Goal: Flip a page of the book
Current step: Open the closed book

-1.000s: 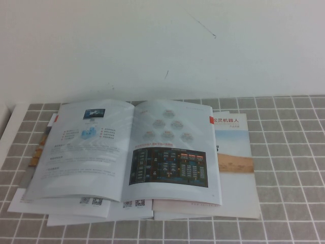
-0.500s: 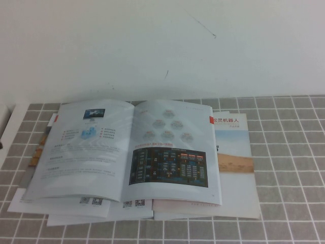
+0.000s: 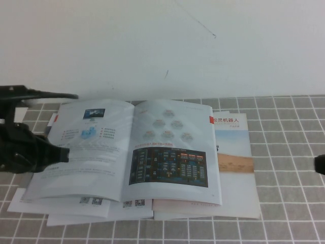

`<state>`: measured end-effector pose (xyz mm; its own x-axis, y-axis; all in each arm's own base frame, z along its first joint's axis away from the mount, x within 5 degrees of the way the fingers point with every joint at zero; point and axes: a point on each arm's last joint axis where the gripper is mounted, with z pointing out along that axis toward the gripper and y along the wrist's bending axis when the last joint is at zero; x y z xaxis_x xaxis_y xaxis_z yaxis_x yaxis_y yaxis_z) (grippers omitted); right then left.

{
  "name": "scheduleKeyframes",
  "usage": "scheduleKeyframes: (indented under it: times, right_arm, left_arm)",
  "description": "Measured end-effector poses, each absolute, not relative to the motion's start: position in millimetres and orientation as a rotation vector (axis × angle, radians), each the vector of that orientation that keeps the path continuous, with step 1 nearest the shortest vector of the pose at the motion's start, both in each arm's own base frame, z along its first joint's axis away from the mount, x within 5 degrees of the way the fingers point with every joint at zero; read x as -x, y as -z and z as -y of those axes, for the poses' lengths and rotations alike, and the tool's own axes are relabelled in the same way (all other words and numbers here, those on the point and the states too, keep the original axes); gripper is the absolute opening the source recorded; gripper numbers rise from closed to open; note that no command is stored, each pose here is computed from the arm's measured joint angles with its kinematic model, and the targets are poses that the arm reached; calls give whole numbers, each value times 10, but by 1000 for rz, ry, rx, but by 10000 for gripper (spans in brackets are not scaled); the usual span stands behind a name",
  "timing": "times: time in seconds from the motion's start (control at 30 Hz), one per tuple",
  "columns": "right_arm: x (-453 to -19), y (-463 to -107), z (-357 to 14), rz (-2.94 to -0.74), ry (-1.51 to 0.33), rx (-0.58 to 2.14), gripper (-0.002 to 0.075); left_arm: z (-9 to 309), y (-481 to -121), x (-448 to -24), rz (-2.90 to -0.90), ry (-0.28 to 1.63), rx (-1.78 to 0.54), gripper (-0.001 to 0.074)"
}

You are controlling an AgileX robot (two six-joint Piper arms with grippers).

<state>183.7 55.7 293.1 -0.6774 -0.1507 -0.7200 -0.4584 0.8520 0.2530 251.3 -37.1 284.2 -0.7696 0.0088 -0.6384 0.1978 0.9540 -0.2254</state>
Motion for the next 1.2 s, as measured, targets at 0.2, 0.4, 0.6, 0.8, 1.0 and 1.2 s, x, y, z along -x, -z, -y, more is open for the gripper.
scheduleKeyframes:
  times: [0.2,0.4,0.6,0.8,1.0,1.2]
  right_arm:
    - [-2249,-2568,-736,-2326,-745,506,54]
    - [-2683,-2313,-872,-2368,-891,507,264]
    - [-3083,-2117,-1169,-2397,-971,587,321]
    - [-3383,-1817,-1423,-2446,-1019,639,330]
    - [-3569,-1528,-1475,-2512,-1043,597,334]
    - [-3627,-1377,-1492,-2543,-1061,582,335]
  left_arm:
    - [435,-2448,-2774,-2510,424,-239,-4]
    - [484,-2175,-3020,-2547,474,-293,-4]
    - [503,-1870,-3246,-2622,500,-296,-4]
    - [518,-1513,-3351,-2720,529,-326,-4]
    - [533,-1442,-3370,-2747,571,-321,-4]
    - [533,-1447,-3378,-2746,580,-317,-4]
